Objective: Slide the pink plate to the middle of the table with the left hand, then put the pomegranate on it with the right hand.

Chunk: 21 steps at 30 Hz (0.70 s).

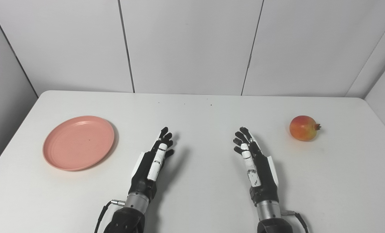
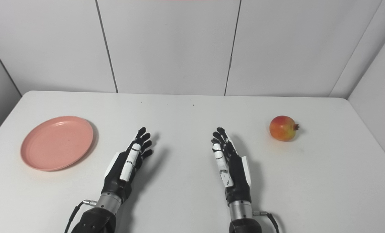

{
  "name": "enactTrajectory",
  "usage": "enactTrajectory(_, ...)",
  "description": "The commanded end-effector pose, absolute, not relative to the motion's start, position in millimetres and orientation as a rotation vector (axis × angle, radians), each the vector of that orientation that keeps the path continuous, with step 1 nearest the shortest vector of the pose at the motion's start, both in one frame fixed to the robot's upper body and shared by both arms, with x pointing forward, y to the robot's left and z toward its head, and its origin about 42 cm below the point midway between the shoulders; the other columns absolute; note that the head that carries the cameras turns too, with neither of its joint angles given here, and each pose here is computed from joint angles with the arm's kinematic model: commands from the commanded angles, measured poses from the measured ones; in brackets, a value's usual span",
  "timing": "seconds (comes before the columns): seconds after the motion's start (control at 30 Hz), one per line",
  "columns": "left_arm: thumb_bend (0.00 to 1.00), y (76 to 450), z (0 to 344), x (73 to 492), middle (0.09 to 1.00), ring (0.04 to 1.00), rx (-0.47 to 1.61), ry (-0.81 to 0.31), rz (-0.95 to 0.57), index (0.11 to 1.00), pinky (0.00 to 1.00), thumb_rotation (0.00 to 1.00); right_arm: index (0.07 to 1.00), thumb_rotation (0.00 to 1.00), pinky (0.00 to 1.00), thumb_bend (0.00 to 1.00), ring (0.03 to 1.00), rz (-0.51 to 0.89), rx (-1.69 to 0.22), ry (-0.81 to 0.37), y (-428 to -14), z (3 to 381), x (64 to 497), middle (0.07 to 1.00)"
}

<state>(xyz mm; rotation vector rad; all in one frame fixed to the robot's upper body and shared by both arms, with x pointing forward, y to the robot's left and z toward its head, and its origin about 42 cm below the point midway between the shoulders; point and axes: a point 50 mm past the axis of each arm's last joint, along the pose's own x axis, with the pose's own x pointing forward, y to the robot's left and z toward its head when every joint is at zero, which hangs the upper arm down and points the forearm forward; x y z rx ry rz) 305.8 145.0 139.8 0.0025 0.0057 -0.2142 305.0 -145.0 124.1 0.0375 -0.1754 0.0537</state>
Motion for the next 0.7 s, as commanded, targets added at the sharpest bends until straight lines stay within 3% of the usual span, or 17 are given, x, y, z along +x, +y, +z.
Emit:
enactTrajectory(0.0, 0.40, 141.6, 150.6, 312.3, 0.981, 0.965, 0.002, -0.042, -0.219, 0.973, 0.95, 1.00, 0.893, 0.88, 0.85, 0.52, 0.862, 0.049, 0.032, -0.195, -148.8, 118.8, 302.6, 0.876)
enactTrajectory(0.67, 0.38, 140.7, 151.5, 309.8, 0.977, 0.966, -0.008, -0.038, -0.208, 0.973, 0.95, 1.00, 0.895, 0.89, 0.85, 0.54, 0.866, 0.050, 0.030, -0.193, -149.2, 118.6, 302.1, 0.880)
